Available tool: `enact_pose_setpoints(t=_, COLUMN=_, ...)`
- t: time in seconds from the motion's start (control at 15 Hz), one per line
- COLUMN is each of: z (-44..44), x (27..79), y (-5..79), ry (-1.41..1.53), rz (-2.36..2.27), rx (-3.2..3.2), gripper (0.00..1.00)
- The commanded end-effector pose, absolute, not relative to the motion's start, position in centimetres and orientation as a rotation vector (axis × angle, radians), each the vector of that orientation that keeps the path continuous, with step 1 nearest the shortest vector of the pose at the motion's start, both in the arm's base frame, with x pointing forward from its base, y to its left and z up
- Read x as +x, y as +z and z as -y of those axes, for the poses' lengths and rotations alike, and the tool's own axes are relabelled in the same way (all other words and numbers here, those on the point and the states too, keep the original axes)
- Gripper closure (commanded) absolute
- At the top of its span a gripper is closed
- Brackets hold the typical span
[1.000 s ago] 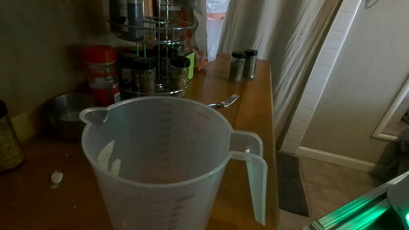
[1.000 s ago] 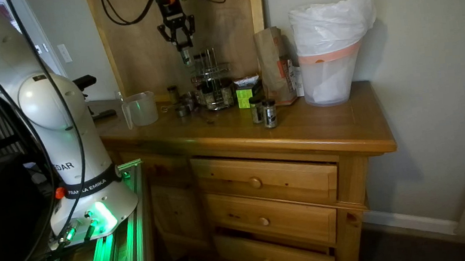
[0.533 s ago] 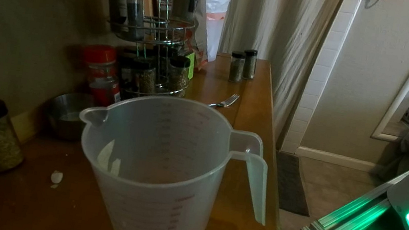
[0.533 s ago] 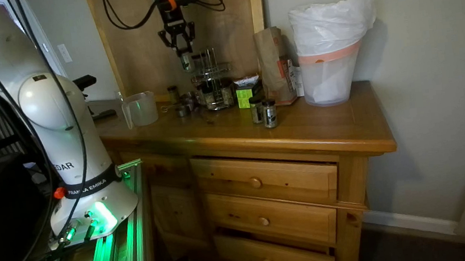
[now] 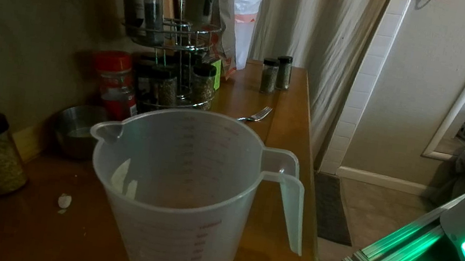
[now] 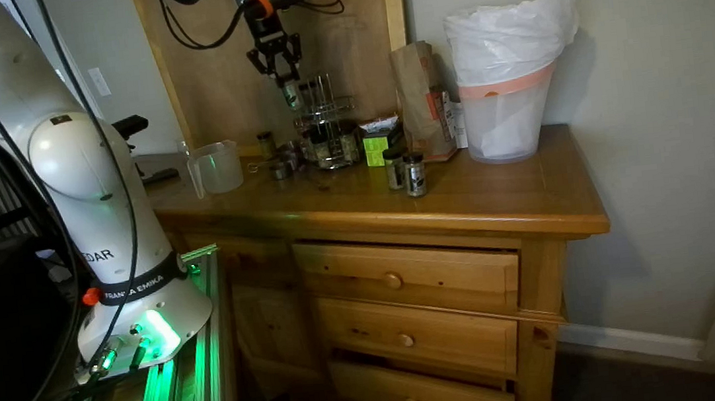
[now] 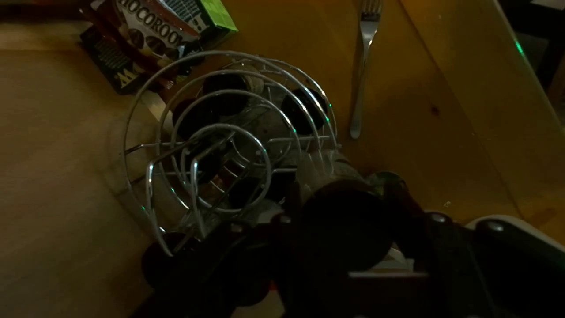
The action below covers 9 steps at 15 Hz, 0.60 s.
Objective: Put one bottle on the rack
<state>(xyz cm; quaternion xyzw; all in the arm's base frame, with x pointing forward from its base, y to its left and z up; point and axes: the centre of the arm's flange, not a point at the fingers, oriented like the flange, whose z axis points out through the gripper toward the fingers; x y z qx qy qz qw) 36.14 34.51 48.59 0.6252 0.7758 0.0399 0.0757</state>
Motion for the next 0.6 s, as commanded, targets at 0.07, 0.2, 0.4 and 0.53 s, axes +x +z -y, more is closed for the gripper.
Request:
enact_pose_setpoints(t=0.07, z=-35.9, x=37.5, y=48.8, ry=0.140, rz=-2.297, rx=1.852, gripper=0.76)
enact_pose_setpoints(t=0.2, z=-36.3, x=37.8, y=48.3, ry=0.126, rz=-2.308, rx=1.844, gripper=0.76)
enact_pose_setpoints(t=0.4, z=-36.9, x=38.3, y=47.7, ry=0.122, rz=-2.315, rx=1.835, gripper=0.76)
enact_pose_setpoints(t=0.53, z=-37.4, x=38.5, y=47.4, ry=0.116, rz=-2.321, rx=1.821, gripper=0.76)
